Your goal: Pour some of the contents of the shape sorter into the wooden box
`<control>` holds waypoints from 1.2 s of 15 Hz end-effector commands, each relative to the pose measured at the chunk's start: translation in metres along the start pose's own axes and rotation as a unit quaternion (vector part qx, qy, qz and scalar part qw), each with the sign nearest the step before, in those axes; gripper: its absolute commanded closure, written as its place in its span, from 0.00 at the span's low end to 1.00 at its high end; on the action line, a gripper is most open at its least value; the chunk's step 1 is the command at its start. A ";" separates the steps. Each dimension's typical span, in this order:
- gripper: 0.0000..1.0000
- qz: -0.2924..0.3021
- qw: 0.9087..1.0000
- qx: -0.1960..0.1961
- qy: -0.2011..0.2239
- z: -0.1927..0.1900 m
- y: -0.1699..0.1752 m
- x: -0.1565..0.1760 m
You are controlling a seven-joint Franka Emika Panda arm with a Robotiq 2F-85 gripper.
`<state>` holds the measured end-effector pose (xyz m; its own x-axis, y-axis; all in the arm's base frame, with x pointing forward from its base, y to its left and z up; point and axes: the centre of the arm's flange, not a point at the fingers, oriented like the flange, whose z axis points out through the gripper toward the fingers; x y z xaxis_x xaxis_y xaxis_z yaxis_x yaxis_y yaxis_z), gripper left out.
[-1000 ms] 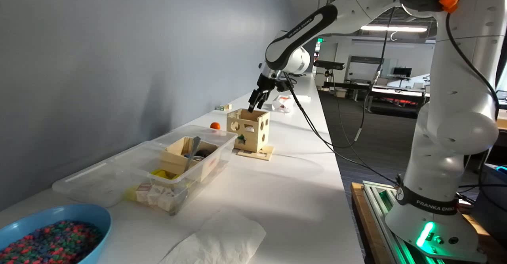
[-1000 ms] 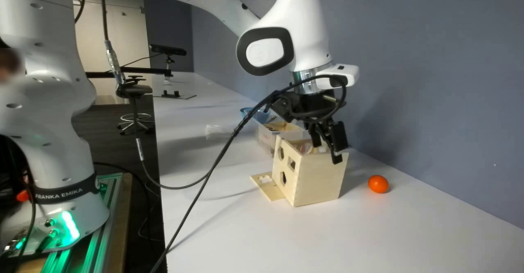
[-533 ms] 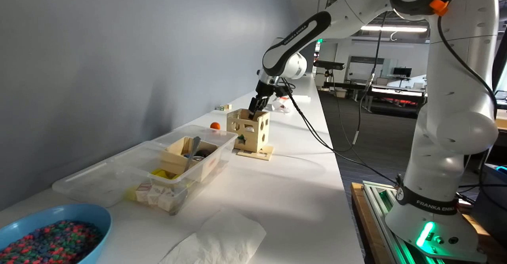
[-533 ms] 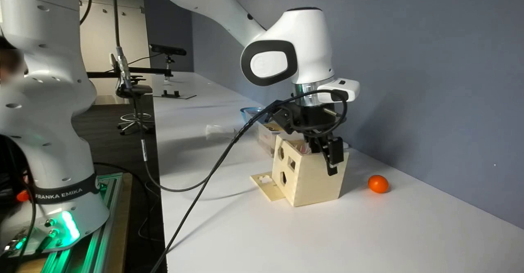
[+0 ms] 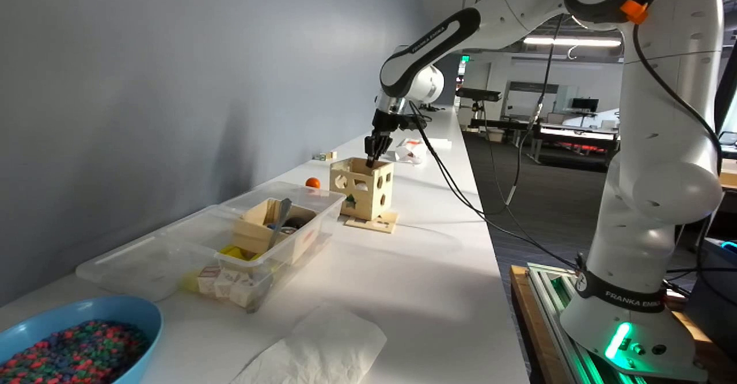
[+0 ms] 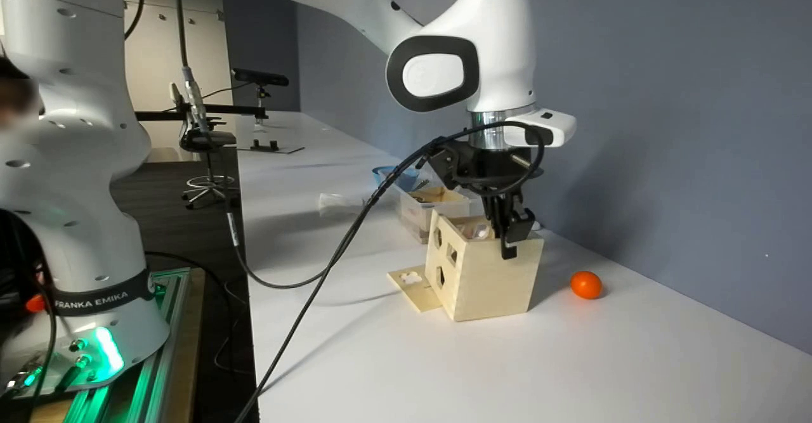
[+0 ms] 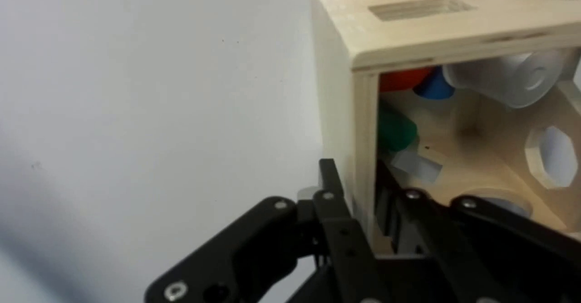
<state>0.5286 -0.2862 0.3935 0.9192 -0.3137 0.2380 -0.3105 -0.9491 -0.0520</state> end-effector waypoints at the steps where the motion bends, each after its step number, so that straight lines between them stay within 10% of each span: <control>1: 1.00 0.032 0.999 0.002 -0.028 -0.018 0.000 0.008; 6: 0.97 0.111 0.993 0.030 -0.031 -0.047 -0.005 0.016; 12: 0.97 0.152 0.981 0.076 0.094 -0.120 -0.036 0.019; 18: 0.97 0.201 0.949 0.162 0.179 -0.162 -0.046 0.009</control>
<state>0.5328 -0.2509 0.5419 0.6598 -0.6224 0.4210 -0.4968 -0.7817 -0.3771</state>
